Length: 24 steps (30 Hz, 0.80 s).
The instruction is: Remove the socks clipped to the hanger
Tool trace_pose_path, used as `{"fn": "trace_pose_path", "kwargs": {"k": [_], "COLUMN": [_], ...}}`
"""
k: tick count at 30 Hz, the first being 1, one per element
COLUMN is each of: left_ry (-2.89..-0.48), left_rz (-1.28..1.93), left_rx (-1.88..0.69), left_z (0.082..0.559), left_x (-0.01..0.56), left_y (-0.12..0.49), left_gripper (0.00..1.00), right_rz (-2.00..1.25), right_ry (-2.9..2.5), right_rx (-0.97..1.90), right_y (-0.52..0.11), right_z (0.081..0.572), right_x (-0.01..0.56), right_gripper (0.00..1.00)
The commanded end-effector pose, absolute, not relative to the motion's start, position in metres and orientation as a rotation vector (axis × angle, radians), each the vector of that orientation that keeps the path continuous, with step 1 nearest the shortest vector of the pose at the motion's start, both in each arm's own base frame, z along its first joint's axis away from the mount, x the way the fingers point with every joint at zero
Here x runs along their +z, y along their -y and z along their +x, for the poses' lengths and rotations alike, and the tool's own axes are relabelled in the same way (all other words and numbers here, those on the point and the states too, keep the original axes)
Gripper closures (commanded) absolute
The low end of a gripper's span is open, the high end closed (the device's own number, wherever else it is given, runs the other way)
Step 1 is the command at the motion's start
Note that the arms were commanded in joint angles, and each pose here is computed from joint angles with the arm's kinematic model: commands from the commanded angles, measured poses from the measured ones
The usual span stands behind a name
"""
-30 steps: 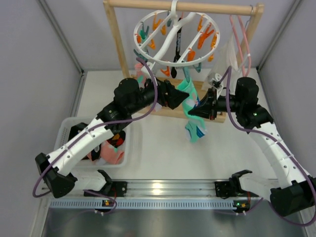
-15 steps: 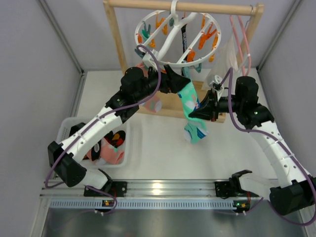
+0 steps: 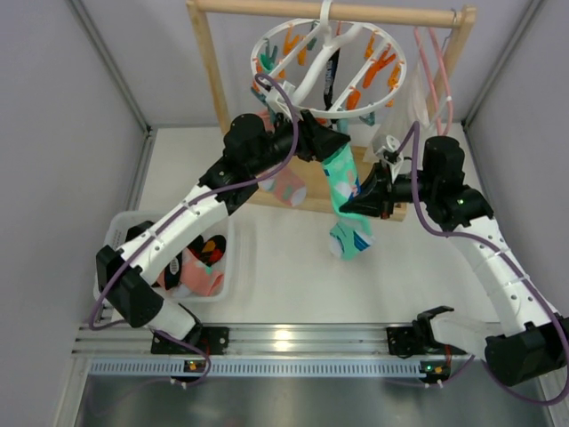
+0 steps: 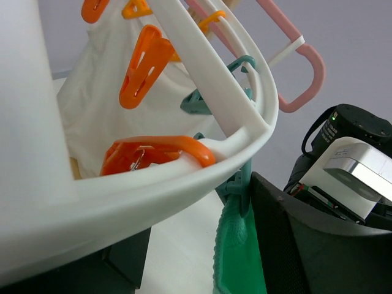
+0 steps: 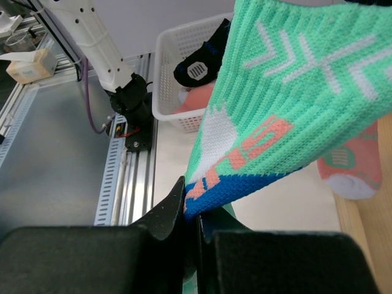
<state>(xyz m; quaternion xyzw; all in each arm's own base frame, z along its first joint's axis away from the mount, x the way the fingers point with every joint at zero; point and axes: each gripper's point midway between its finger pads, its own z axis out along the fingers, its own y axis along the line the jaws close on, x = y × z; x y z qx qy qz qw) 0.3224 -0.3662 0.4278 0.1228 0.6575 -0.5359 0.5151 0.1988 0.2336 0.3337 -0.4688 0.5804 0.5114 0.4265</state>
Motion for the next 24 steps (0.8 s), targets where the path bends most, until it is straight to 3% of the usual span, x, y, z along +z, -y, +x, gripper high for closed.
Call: {"fn": "trace_pose_path", "kwargs": {"k": [1,2,5,7,15,24], "left_ry": [-1.311,-1.305,-1.305,-1.314,-1.377,-1.336], "left_rz": [0.357,0.358,0.364,0.368,0.29,0.279], "left_rx": [-1.337,-1.34,-1.346,-1.346,-1.274,-1.267], "left_z": [0.316,0.316,0.316,0.315,0.305,0.258], "left_x": [0.496,0.497,0.495,0.491,0.453,0.458], "left_y": [0.365,0.365,0.368,0.369,0.357,0.338], "left_gripper": [0.35,0.34,0.17,0.12,0.02,0.02], "right_rz": [-1.222,-1.224,-1.221,-1.217,-1.067,-1.111], "right_ry": [-1.412,-1.411,-1.422,-1.425,-1.485,-1.465], "right_rx": [1.372,1.375,1.379,1.375,1.314,1.377], "right_y": [-0.231,-0.231,-0.232,-0.232,-0.236,-0.238], "right_z": [0.179,0.179,0.181,0.183,0.207,0.201], "right_x": [0.341,0.341,0.337,0.337,0.347,0.345], "right_gripper": [1.0,1.0,1.0,1.0,1.0,1.0]}}
